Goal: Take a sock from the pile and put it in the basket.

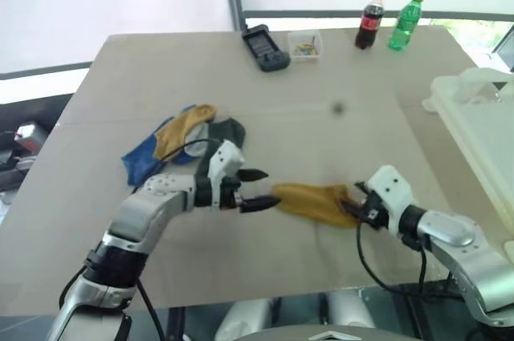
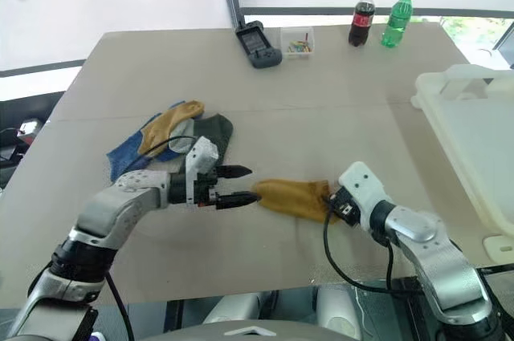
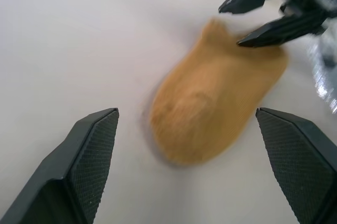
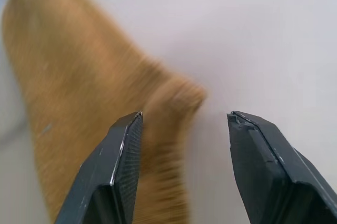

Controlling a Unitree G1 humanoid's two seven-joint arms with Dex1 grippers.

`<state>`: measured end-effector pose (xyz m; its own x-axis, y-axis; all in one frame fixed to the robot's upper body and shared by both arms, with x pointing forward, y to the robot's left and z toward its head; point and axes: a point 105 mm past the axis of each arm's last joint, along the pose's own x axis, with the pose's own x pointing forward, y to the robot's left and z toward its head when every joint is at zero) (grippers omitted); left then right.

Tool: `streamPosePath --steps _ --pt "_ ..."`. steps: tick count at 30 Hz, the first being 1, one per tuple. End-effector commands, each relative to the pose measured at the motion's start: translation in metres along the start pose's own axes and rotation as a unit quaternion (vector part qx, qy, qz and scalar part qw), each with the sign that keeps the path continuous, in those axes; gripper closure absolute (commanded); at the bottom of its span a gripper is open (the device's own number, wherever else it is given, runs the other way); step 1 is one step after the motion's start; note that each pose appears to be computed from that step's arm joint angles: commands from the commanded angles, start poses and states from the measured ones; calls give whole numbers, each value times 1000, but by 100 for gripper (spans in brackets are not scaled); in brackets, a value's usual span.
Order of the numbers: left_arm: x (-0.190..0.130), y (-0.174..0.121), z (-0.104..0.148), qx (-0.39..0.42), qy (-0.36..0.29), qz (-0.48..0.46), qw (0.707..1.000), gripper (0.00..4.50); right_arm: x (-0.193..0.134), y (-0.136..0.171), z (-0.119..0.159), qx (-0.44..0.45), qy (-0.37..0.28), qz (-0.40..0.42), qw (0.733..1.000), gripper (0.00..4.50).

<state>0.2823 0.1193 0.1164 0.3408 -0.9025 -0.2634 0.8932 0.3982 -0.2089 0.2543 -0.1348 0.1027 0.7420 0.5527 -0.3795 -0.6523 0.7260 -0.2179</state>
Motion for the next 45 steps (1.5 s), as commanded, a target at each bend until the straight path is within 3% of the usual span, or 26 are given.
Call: streamPosePath --steps 1,4,7,11,15,16,21,26,30,37,41,45 --pt "-10 1 19 -28 -57 29 998 2 -1 5 -10 -34 1 7 999 183" --pt "-17 10 20 -49 -79 82 992 2 1 0 -16 -71 -9 5 997 183" --pt "-33 22 27 -97 -139 146 975 2 -3 -2 26 -41 -111 36 992 183" --pt "-56 40 32 -160 -236 240 928 2 -3 5 56 -32 -171 90 981 183" --pt "-84 55 31 -184 -296 356 867 0 9 11 77 -49 -206 112 971 9" --pt "-97 62 30 -183 -305 403 843 0 13 15 81 -51 -212 123 968 3" --pt "-141 77 19 -132 -267 567 768 0 32 22 90 -72 -226 144 961 3" --pt "-154 69 3 -70 -203 649 730 0 46 23 96 -82 -235 150 957 3" --pt "-149 79 -18 -83 -163 661 727 0 51 23 95 -87 -236 150 956 3" --pt "-135 98 -1 -74 -188 641 740 0 52 22 93 -92 -232 148 957 3" --pt "-134 108 -8 -80 -168 646 740 0 51 21 92 -91 -229 143 959 3" --pt "-127 118 -14 -101 -158 641 744 165 50 22 91 -91 -227 141 959 0"
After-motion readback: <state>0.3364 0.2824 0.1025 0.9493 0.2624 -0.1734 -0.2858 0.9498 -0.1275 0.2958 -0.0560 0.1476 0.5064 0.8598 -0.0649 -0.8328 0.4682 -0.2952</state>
